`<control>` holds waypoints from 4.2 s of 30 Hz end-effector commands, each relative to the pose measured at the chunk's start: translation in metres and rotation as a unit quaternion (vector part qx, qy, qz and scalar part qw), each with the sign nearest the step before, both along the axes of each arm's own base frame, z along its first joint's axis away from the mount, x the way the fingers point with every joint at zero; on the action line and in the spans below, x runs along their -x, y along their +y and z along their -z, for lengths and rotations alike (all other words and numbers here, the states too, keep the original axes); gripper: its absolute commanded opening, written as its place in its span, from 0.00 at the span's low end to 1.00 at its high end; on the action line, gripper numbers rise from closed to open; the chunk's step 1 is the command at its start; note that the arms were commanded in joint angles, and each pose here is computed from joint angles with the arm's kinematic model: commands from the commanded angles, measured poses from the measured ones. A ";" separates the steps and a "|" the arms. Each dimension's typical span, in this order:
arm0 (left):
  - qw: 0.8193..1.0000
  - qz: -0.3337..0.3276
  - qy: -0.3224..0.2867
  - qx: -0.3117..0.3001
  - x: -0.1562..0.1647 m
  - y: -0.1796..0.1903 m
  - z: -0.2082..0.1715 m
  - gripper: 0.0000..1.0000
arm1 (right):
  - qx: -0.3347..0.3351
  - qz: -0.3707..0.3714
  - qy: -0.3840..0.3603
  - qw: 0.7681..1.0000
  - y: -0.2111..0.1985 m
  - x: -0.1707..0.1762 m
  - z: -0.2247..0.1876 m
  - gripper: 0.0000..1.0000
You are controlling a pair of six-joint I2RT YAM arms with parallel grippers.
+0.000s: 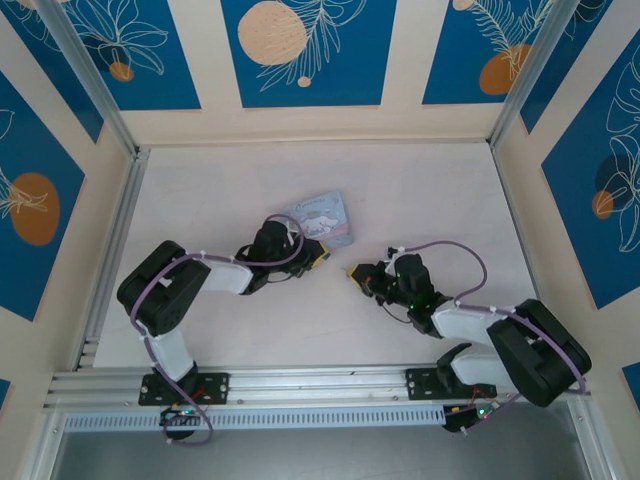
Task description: Unlock the padlock with the key
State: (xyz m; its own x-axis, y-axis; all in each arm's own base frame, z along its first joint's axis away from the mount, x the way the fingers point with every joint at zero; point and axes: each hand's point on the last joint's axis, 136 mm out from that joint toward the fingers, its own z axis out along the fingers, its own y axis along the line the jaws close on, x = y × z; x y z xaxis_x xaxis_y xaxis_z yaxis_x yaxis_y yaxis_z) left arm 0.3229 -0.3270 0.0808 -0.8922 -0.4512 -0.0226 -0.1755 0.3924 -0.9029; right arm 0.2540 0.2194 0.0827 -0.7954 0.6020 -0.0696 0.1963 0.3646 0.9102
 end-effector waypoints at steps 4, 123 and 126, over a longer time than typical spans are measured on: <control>1.000 -0.006 0.027 -0.002 0.003 0.004 -0.009 0.00 | -0.011 0.033 -0.030 0.999 0.001 -0.017 -0.006 0.00; 0.999 -0.011 0.031 0.001 -0.003 -0.003 -0.007 0.00 | -0.098 0.114 -0.020 0.988 0.032 -0.042 -0.006 0.00; 0.999 -0.011 0.030 0.004 -0.004 -0.003 -0.010 0.00 | -0.099 0.112 -0.020 0.989 0.034 -0.043 -0.006 0.00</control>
